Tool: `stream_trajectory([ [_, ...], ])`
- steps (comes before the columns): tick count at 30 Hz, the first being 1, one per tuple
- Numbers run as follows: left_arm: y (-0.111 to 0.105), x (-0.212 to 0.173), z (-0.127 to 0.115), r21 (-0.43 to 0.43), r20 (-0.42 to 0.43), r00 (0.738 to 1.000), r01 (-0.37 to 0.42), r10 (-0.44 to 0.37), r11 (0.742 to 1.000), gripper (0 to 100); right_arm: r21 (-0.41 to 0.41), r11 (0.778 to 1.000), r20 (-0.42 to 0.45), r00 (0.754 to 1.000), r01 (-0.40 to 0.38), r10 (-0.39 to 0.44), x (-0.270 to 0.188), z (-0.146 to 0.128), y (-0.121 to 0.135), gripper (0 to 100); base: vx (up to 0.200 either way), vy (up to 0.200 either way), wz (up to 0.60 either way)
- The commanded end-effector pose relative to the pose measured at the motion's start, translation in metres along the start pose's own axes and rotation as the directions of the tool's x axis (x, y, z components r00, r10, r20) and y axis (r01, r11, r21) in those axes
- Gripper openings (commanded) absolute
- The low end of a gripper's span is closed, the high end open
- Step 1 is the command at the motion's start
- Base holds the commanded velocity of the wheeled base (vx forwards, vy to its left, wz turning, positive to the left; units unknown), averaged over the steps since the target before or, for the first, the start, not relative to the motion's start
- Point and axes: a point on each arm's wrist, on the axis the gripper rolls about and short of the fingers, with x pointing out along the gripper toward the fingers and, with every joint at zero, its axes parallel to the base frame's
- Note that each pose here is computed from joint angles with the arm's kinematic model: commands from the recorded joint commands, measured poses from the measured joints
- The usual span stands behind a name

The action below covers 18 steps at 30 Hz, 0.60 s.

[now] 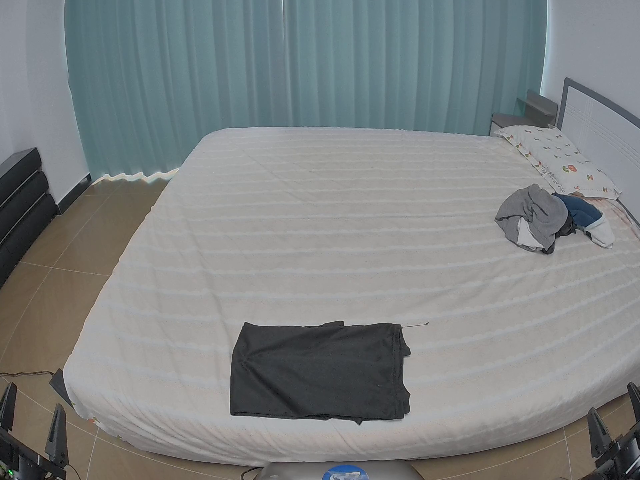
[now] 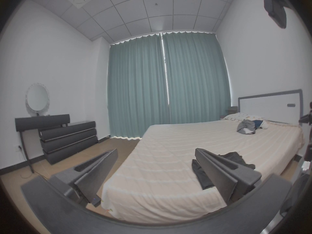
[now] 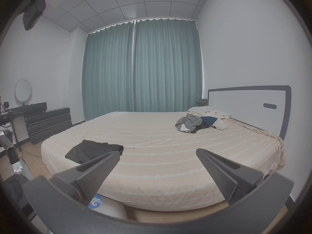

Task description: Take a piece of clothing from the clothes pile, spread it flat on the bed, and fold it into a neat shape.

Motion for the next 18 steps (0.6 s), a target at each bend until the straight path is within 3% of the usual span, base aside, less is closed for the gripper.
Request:
stream_trajectory([
  [1, -0.0002, 0.0004, -0.0060, -0.023, -0.017, 1.000, 0.003, -0.003, 1.000, 100, -0.002, 1.000, 0.013, 1.000, -0.001, 0.001, -0.0008, -0.0002, 0.0000, 100, 0.000, 0.000, 0.00],
  [6, -0.0002, 0.0002, -0.0060, -0.054, -0.020, 1.000, 0.001, -0.002, 0.999, 100, -0.005, 1.000, 0.012, 1.000, -0.004, 0.004, -0.0006, -0.0006, 0.0000, 100, 0.000, 0.000, 0.00],
  [8, -0.0009, 0.0002, -0.0102, -0.038, -0.057, 0.998, 0.030, -0.032, 0.999, 100, -0.004, 1.000, 0.012, 1.000, -0.004, 0.004, -0.0006, -0.0006, 0.0000, 100, 0.000, 0.000, 0.00],
  [9, -0.0021, -0.0001, -0.0123, -0.025, -0.079, 0.993, 0.084, -0.086, 0.996, 100, -0.005, 1.000, 0.018, 1.000, -0.004, 0.004, -0.0006, 0.0000, 0.0000, 100, 0.000, 0.000, 0.00],
  [11, -0.0029, -0.0002, -0.0116, -0.021, -0.072, 0.990, 0.121, -0.122, 0.992, 100, -0.007, 1.000, 0.018, 1.000, -0.006, 0.006, -0.0006, 0.0000, 0.0001, 100, 0.000, 0.000, 0.00],
  [18, -0.0018, -0.0001, -0.0116, -0.005, -0.073, 0.995, 0.073, -0.073, 0.997, 100, 0.001, 1.000, 0.018, 1.000, -0.012, 0.012, -0.0006, 0.0000, 0.0002, 100, 0.000, 0.000, 0.00],
])
